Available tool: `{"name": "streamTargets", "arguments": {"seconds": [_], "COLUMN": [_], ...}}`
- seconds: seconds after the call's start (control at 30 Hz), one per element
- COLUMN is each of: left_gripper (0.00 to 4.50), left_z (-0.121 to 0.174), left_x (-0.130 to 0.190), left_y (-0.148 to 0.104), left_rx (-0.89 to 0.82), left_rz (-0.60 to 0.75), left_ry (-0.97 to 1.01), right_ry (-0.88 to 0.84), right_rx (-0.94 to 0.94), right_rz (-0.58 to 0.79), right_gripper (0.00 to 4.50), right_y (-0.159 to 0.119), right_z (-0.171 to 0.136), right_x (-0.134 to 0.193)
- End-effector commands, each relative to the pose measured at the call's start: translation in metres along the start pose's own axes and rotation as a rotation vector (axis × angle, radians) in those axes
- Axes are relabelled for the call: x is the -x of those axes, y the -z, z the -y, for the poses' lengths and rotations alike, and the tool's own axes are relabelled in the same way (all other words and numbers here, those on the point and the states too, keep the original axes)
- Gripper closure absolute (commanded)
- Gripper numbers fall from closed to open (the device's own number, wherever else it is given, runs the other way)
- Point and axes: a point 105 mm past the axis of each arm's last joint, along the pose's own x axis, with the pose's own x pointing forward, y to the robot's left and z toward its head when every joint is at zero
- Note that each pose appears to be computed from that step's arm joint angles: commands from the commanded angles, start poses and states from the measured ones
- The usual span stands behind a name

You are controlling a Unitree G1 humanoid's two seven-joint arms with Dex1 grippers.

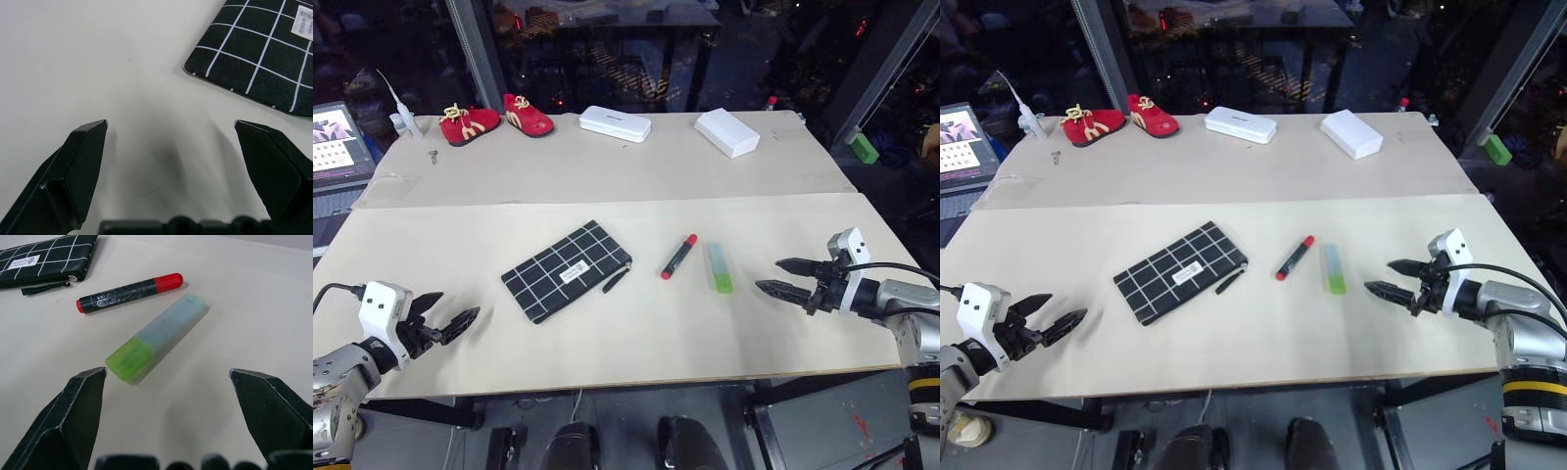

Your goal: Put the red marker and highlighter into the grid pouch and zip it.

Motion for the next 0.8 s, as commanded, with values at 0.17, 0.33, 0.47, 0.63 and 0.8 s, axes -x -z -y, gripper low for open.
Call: {"name": "streamTargets", "arguments": {"seconds": [0.17,0.33,0.47,0.63,0.8], "left_gripper": [0.00,0.00,0.00,0.00,0.00], "left_z": [0.008,0.012,0.014,0.025,0.035], "left_x": [0.003,0.000,-0.005,-0.012,-0.015], "left_y": [-0.032,-0.030,-0.035,-0.052,-0.046], "left_rx": [-0.070,-0.380,-0.531,-0.564,-0.658], "left_rz": [0.159,0.148,0.161,0.225,0.173], "left_ry": [0.182,0.235,0.255,0.288,0.360], "right_ry": [-0.006,0.002,-0.012,-0.065,-0.173], "right_rx": [0.033,0.020,0.025,0.026,0.067], "right_rz": [0.028,0.044,0.054,0.100,0.126], "right_gripper": [0.04,1.32,2.70,4.34,4.44], "right_y": [-0.010,-0.012,-0.017,-0.031,-0.047], "right_z": [0.000,0.002,0.001,-0.008,-0.031], "right_x": [-0.005,-0.010,-0.012,-0.019,-0.043]}}
